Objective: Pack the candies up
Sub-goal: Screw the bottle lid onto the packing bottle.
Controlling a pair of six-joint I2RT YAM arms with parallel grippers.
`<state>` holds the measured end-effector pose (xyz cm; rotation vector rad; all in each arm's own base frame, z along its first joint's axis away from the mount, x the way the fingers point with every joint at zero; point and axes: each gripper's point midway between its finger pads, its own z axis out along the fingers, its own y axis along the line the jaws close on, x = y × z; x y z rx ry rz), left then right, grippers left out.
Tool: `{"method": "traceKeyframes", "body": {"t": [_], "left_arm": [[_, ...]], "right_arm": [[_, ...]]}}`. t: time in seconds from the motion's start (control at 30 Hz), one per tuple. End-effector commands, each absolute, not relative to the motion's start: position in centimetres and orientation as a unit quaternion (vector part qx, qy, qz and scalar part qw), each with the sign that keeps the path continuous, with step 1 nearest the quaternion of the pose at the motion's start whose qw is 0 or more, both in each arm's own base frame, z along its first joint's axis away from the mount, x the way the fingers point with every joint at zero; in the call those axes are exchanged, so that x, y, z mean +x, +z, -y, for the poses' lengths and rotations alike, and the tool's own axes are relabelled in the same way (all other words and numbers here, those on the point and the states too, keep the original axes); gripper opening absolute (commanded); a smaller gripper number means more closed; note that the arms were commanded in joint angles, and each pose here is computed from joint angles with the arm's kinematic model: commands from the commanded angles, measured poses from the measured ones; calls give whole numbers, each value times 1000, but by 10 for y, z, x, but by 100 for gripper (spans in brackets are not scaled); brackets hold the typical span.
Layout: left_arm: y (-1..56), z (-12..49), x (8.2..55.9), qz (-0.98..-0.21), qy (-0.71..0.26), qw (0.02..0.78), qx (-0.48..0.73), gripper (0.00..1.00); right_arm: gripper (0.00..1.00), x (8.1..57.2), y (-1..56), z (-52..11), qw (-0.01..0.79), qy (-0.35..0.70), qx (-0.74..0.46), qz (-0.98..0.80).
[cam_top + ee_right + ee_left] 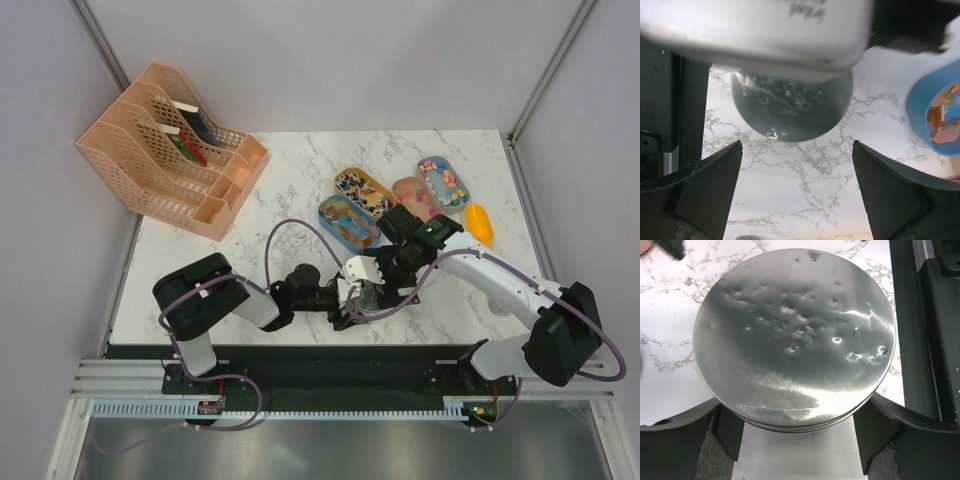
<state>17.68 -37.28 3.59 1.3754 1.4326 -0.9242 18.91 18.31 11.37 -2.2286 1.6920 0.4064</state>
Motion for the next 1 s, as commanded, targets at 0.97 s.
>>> {"method": "traceKeyframes", "body": {"t": [0.97], "left_arm": [[-5, 349, 180, -637, -327, 411, 564, 33]], "right_arm": [[98, 167, 114, -198, 113, 195, -798, -559]]}}
